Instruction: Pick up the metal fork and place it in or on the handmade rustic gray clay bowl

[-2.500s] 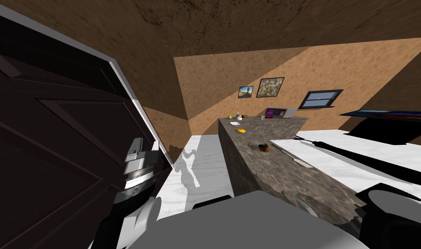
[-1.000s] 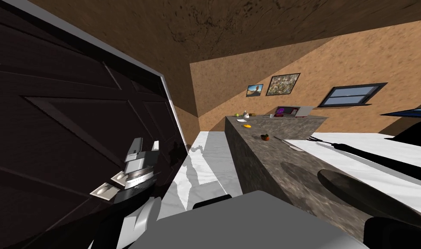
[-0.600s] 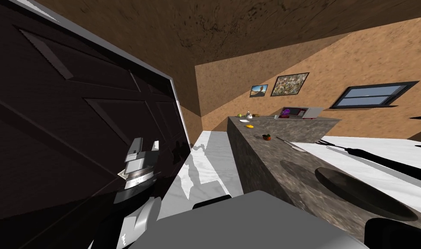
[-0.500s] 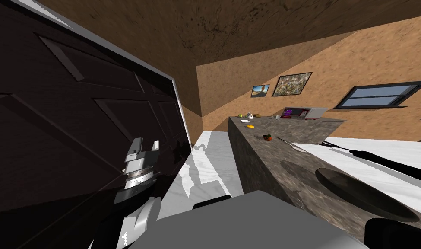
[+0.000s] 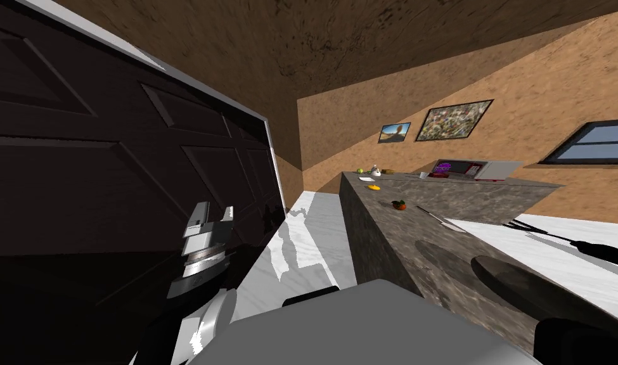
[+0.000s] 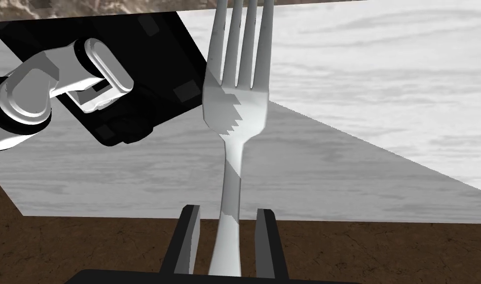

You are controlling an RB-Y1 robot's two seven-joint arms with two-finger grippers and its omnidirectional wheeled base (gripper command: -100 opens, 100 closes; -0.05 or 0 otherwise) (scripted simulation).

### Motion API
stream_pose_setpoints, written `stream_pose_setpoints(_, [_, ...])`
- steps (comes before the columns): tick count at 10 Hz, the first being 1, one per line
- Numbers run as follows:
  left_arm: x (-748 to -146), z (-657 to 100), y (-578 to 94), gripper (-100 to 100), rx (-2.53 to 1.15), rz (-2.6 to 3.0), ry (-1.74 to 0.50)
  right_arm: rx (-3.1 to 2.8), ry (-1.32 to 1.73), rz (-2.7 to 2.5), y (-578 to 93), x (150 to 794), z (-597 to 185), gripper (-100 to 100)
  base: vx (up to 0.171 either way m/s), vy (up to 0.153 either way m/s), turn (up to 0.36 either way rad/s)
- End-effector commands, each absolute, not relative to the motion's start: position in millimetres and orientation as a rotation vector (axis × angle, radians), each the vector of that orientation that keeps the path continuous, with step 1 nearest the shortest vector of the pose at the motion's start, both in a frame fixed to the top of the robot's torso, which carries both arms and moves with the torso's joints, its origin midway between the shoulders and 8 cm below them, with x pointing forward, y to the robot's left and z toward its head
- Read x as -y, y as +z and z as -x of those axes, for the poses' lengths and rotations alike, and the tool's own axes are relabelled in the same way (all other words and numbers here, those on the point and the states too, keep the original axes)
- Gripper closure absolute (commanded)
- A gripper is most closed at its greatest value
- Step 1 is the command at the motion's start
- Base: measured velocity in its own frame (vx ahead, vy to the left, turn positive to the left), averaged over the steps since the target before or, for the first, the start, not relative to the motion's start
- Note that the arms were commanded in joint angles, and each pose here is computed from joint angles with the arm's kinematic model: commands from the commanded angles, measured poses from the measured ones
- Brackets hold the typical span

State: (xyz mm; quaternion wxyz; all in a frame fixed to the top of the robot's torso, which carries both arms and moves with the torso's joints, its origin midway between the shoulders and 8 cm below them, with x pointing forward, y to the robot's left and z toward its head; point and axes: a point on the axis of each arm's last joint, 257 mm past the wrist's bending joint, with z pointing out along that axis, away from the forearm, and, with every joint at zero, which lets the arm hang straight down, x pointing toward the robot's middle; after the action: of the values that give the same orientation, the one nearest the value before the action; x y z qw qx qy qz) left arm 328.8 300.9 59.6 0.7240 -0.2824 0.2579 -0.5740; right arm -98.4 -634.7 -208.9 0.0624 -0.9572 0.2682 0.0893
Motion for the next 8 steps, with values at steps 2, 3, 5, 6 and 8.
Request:
stream_pose_setpoints(2, [-301,-329,60,0,-0.569,0.623,-1.267,-0.868,0.215,2.863,-203,641,86,100,-0.068,-0.141,0.189])
stream_pose_setpoints(3, [-301,-329,60,0,-0.569,0.623,-1.267,-0.888,0.194,2.850,-202,643,81,100,-0.051,-0.162,0.238])
stream_pose_setpoints(5, [-301,-329,60,0,-0.569,0.623,-1.267,-0.926,0.151,2.824,-199,646,72,100,-0.057,-0.150,0.234])
stream_pose_setpoints(6, [-301,-329,60,0,-0.569,0.623,-1.267,-0.944,0.131,2.811,-198,648,67,100,-0.056,-0.127,0.172])
stream_pose_setpoints(8, [-301,-329,60,0,-0.569,0.623,-1.267,-0.975,0.094,2.787,-196,651,58,100,-0.060,-0.114,0.176])
